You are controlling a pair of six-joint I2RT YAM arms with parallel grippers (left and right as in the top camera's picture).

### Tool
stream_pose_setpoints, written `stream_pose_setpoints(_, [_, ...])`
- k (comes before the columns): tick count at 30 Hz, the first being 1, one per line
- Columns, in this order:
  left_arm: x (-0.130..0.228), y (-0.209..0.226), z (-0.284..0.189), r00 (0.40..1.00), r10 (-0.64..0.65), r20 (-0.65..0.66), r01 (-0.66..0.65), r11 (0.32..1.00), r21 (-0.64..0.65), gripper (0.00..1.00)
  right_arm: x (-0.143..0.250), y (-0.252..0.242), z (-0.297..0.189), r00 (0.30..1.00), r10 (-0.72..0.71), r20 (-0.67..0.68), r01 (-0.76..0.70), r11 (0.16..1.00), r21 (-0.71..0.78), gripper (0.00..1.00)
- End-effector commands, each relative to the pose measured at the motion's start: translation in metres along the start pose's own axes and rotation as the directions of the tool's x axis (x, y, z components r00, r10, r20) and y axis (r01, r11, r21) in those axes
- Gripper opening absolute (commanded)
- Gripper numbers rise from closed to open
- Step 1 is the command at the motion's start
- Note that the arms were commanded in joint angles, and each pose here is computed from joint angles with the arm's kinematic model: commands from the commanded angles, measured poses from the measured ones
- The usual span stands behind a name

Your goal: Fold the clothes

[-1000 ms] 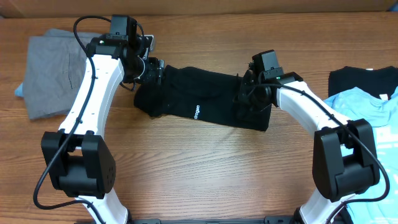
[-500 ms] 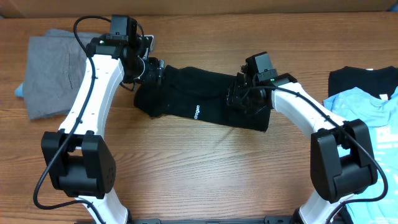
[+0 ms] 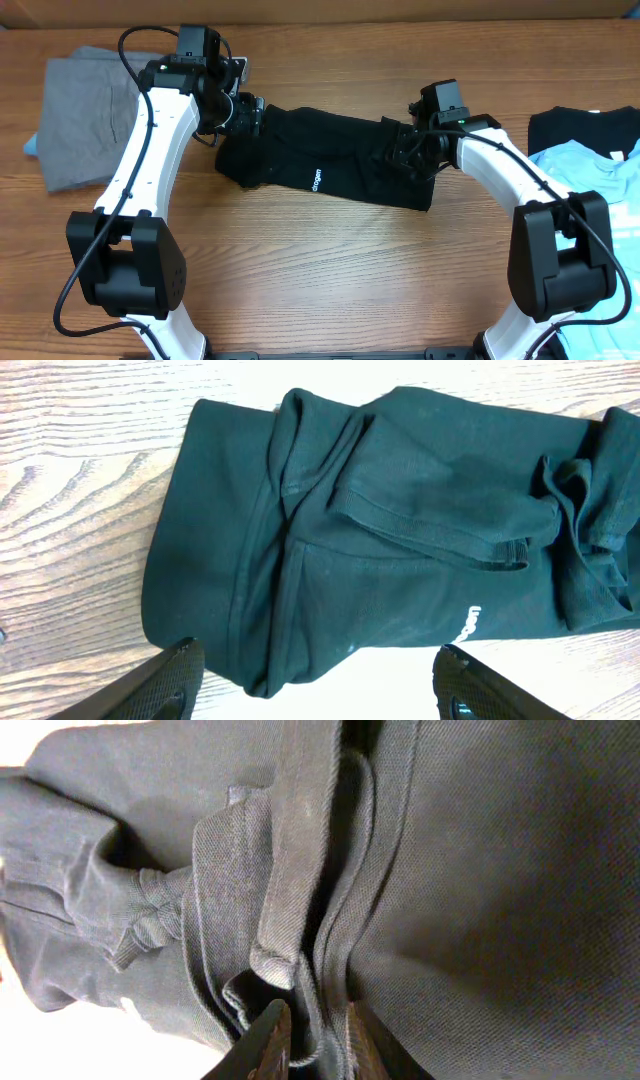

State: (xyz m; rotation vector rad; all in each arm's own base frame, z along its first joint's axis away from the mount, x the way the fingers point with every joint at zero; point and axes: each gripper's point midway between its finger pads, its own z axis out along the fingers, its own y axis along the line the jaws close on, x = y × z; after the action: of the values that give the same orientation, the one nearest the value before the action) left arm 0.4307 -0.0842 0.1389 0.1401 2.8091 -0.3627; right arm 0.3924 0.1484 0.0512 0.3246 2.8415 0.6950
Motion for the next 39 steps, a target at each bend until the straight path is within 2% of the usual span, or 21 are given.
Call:
stream_pose_setpoints(1, [-0.004,0.001,-0.004,0.999,0.027,0.019,-0.027,1.0,-0.005,0.76,0.008,0.024,0.003,0.998,-0.064,-0.019,0.063,0.997,-0.048,0.21])
stream_pose_setpoints(6, [-0.004,0.0,-0.004,0.999,0.027,0.019,-0.027,1.0,0.002,0.74,0.037,0.068,0.021,0.98,-0.192,-0.043,0.187,0.978,-0.092,0.17])
stream_pose_setpoints(9, [-0.003,0.0,-0.004,1.0,0.026,0.014,-0.026,1.0,0.002,0.74,0.046,0.082,0.021,0.968,-0.247,-0.039,0.243,0.967,-0.083,0.1])
stream_pose_setpoints(14, [0.003,0.001,-0.004,1.0,0.021,-0.012,-0.021,1.0,-0.004,0.76,0.007,0.046,-0.017,0.979,-0.196,0.062,0.186,0.973,0.135,0.1])
stream_pose_setpoints(17, [0.006,0.003,-0.005,0.999,0.033,-0.023,-0.033,0.999,-0.011,0.76,-0.006,0.026,-0.032,0.99,-0.127,0.055,0.118,0.983,0.141,0.1])
stream_pose_setpoints(21, [0.006,0.003,-0.005,0.999,0.032,-0.022,-0.032,0.999,-0.01,0.76,-0.004,-0.01,-0.033,0.999,-0.032,0.014,0.029,0.985,0.171,0.1])
stream_pose_setpoints(26, [0.005,0.002,-0.005,0.999,0.034,-0.017,-0.034,0.999,-0.01,0.77,0.015,-0.038,-0.01,0.998,0.046,-0.053,-0.034,0.977,0.21,0.09])
stream_pose_setpoints(30, [0.005,0.003,-0.005,0.999,0.033,-0.018,-0.033,0.999,-0.011,0.77,0.038,-0.016,0.018,0.989,0.013,-0.149,0.0,0.996,0.085,0.09])
stream_pose_setpoints(33, [0.005,0.003,-0.005,0.999,0.033,-0.018,-0.033,0.999,-0.01,0.77,0.048,0.029,0.028,0.974,-0.155,-0.168,0.14,0.985,-0.098,0.09])
stream_pose_setpoints(36, [0.005,0.003,-0.005,0.999,0.033,-0.018,-0.033,0.999,-0.01,0.77,0.067,0.076,0.028,0.931,-0.324,-0.167,0.269,0.92,-0.284,0.09])
stream_pose_setpoints(38, [0.005,0.003,-0.005,0.999,0.033,-0.019,-0.033,0.999,-0.01,0.77,0.068,0.083,0.027,0.906,-0.398,-0.145,0.35,0.896,-0.274,0.08])
stream_pose_setpoints(39, [0.005,0.003,-0.005,0.999,0.033,-0.018,-0.033,0.999,-0.01,0.77,0.06,0.079,0.026,0.903,-0.41,-0.126,0.376,0.899,-0.223,0.08])
